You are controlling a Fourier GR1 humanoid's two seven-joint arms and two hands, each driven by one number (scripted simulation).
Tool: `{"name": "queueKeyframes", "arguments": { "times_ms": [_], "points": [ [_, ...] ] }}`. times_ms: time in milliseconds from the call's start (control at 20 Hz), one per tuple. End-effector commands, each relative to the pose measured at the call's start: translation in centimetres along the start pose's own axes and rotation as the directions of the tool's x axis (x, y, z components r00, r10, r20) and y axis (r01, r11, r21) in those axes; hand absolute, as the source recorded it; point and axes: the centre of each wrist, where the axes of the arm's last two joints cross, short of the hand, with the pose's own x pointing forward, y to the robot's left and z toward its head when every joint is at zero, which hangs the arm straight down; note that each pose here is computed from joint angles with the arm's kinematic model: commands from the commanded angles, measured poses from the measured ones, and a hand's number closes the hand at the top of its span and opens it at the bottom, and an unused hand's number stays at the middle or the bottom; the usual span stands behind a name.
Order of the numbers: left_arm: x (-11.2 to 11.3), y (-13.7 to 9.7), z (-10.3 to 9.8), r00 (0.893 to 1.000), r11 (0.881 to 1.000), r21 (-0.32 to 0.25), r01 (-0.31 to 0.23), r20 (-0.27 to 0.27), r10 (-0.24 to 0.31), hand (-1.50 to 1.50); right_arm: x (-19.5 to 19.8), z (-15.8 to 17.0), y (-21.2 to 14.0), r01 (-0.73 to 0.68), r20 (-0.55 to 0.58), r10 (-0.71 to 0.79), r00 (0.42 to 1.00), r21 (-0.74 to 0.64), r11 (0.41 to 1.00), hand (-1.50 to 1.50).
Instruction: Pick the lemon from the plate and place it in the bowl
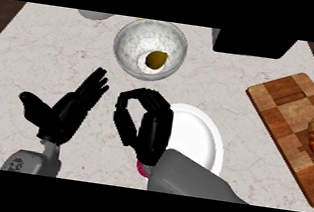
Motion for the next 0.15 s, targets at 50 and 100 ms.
{"name": "queueKeyframes", "arguments": {
  "times_ms": [50, 100],
  "points": [
    [-0.1, -0.1, 0.0, 1.000, 1.000, 0.000, 0.011, 0.000, -0.011, 0.00, -1.1, 8.0, -1.6, 0.063, -0.117, -0.058, 0.991, 0.046, 0.997, 1.50],
    [0.3, 0.0, -0.2, 1.000, 1.000, -0.010, 0.012, 0.006, -0.011, 0.00, -0.8, 9.9, -2.0, 0.080, -0.146, -0.067, 0.987, 0.085, 0.993, 1.50]
  ]
}}
